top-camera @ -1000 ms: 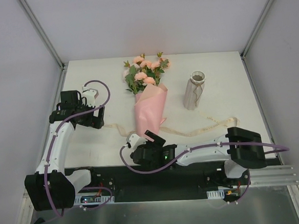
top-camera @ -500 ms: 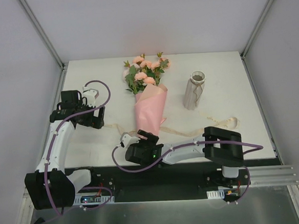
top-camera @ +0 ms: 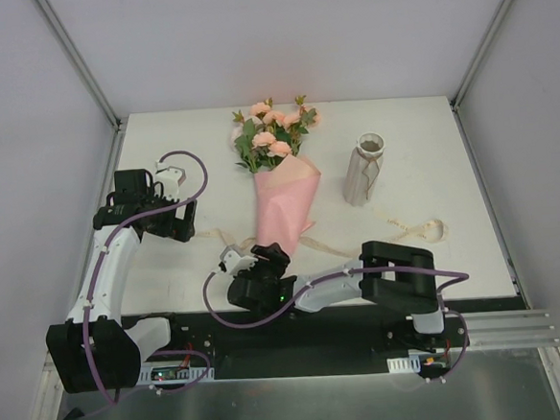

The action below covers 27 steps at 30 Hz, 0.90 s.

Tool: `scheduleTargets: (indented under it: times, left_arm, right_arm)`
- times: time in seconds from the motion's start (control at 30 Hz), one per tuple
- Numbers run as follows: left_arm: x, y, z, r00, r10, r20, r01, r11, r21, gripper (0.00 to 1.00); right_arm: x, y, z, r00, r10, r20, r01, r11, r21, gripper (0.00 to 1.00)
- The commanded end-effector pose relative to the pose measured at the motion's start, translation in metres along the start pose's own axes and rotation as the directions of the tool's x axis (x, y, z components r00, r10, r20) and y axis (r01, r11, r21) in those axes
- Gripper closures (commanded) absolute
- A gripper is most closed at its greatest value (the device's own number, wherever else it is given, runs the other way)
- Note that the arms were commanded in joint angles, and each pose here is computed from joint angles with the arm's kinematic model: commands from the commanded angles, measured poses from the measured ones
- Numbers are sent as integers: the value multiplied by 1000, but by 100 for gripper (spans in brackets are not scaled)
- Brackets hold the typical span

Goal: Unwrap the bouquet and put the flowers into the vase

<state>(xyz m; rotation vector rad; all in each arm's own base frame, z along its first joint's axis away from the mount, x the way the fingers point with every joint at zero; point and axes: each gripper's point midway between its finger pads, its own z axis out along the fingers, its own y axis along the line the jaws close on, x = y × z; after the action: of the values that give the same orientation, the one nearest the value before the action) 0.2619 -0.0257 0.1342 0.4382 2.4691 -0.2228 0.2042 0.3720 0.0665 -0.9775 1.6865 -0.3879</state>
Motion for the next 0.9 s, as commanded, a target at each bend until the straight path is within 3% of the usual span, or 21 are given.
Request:
scheduleTargets:
  times: [0.0, 0.13, 0.37, 0.43, 0.5, 0.57, 0.6, 0.63, 0.83, 0.87]
  left_arm:
    - [-15, -5, -13, 998, 33, 53, -34, 999, 13, 1]
    - [-18, -7, -17, 997, 34, 64, -35, 999, 19, 1]
    - [-19, -8, -21, 997, 36, 75, -37, 999, 19, 1]
    - [-18, -8, -21, 996, 39, 74, -41, 999, 15, 1]
    - [-18, -7, -22, 996, 46, 77, -47, 999, 11, 1]
    - [-18, -8, -22, 996, 48, 75, -49, 999, 16, 1]
    - [-18, -8, -22, 996, 45, 74, -46, 999, 15, 1]
    - [-18, -9, -22, 996, 48, 75, -49, 999, 19, 1]
    - [-23, -13, -21, 996, 40, 79, -43, 998, 42, 1]
    - [-25, -15, -20, 996, 52, 79, -55, 997, 48, 1]
  right_arm:
    - [-40, -33, -24, 984, 144, 102, -154, 983, 96, 50]
    - [-40, -53, -46, 972, 189, 140, -205, 973, 106, 66]
    - [-43, -80, -82, 947, 258, 189, -288, 946, 151, 70]
    - [-33, -93, -88, 950, 259, 173, -287, 943, 166, 65]
    - [-26, -100, -92, 909, 378, 178, -407, 898, 168, 51]
    - [-5, -112, -97, 926, 352, 138, -374, 907, 193, 36]
    - [-6, -112, -99, 875, 459, 154, -482, 857, 182, 33]
    - [10, -120, -103, 918, 378, 117, -395, 893, 215, 31]
    - [19, -170, -132, 878, 451, 159, -479, 830, 287, 23]
    - [17, -172, -136, 900, 409, 150, -436, 853, 288, 21]
